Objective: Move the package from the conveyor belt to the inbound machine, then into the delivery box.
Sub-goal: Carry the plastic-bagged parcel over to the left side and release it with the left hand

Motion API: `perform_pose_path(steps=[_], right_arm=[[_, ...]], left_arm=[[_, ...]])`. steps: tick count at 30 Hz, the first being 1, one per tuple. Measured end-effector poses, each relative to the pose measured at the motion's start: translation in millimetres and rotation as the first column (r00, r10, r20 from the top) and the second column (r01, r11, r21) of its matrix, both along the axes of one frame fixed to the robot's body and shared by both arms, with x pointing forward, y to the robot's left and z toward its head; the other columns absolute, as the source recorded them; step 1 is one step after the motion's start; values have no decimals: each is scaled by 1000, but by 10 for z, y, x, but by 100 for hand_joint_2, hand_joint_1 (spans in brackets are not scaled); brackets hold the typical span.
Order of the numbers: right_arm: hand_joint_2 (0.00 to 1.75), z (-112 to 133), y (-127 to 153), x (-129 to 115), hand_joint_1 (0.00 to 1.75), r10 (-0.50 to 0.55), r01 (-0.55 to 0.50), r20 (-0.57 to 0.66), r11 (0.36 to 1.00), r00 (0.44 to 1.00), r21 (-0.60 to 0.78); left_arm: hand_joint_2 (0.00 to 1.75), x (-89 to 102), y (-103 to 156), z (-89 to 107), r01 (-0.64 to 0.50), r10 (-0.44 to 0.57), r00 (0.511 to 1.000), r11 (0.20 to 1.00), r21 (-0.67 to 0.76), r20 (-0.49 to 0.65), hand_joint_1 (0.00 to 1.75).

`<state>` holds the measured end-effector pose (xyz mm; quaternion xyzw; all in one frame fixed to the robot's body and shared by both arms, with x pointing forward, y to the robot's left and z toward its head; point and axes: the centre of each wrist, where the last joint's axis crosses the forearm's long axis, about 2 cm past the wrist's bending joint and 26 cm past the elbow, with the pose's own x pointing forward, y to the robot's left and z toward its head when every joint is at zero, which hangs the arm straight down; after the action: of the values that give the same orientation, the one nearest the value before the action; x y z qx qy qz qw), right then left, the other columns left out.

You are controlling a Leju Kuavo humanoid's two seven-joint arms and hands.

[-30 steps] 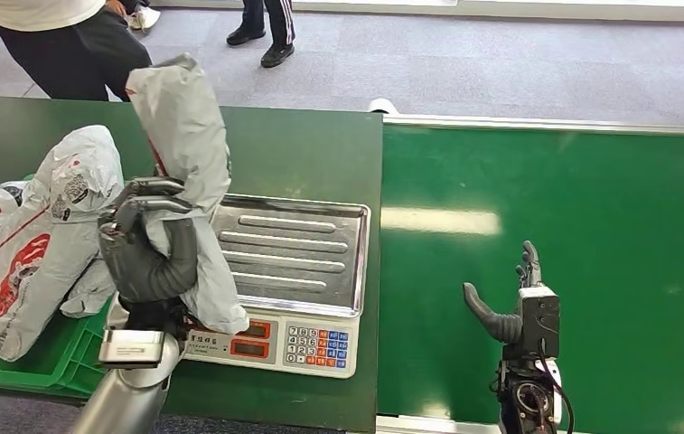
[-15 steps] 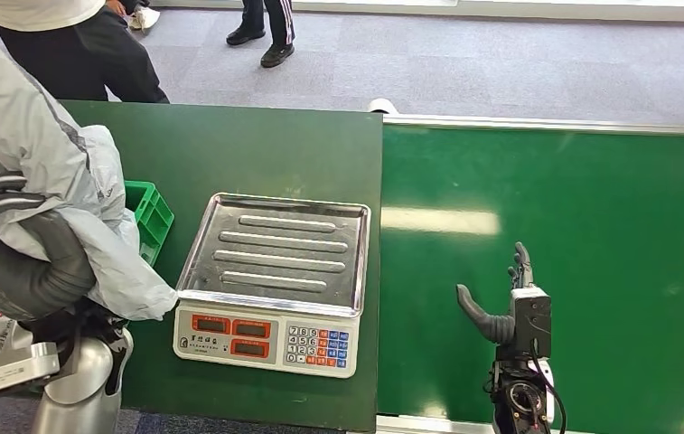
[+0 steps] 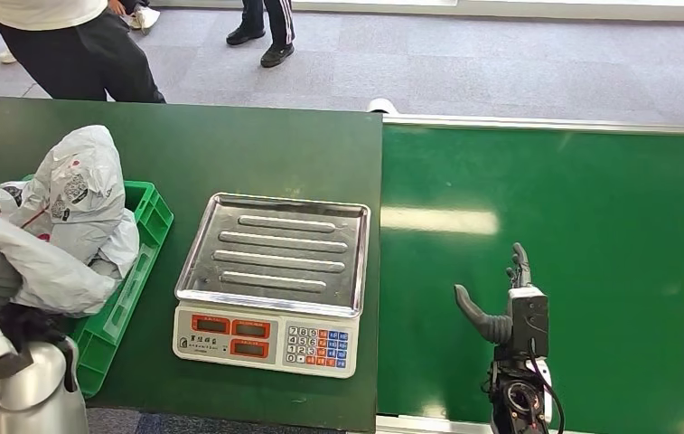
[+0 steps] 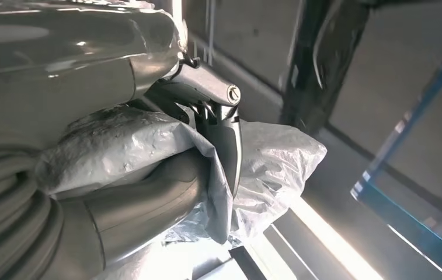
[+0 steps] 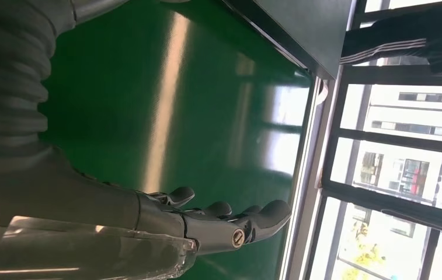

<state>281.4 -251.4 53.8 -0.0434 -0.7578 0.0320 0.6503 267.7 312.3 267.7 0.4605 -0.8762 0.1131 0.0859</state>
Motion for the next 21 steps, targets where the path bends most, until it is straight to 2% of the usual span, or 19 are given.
perform_pose_path(steps=[6,9,15,21], right_arm=[[175,-12,0,-16,0,-15,15,-7,1000,1000,-3],[175,-31,3,-41,0,-23,23,-15,1000,1000,-2],[175,-67,7,-95,0,-21,21,-30,1000,999,-2],[175,-87,-8,-147,0,-25,25,-34,1000,999,-2]], left_arm=[[175,-128,345,-46,-209,208,978,978,-14,-28,175],[175,-163,470,-97,-278,277,959,960,-28,-53,175],[175,-197,638,-195,-362,357,928,932,-33,-102,175],[175,-126,681,-319,-392,387,906,920,5,-172,175]])
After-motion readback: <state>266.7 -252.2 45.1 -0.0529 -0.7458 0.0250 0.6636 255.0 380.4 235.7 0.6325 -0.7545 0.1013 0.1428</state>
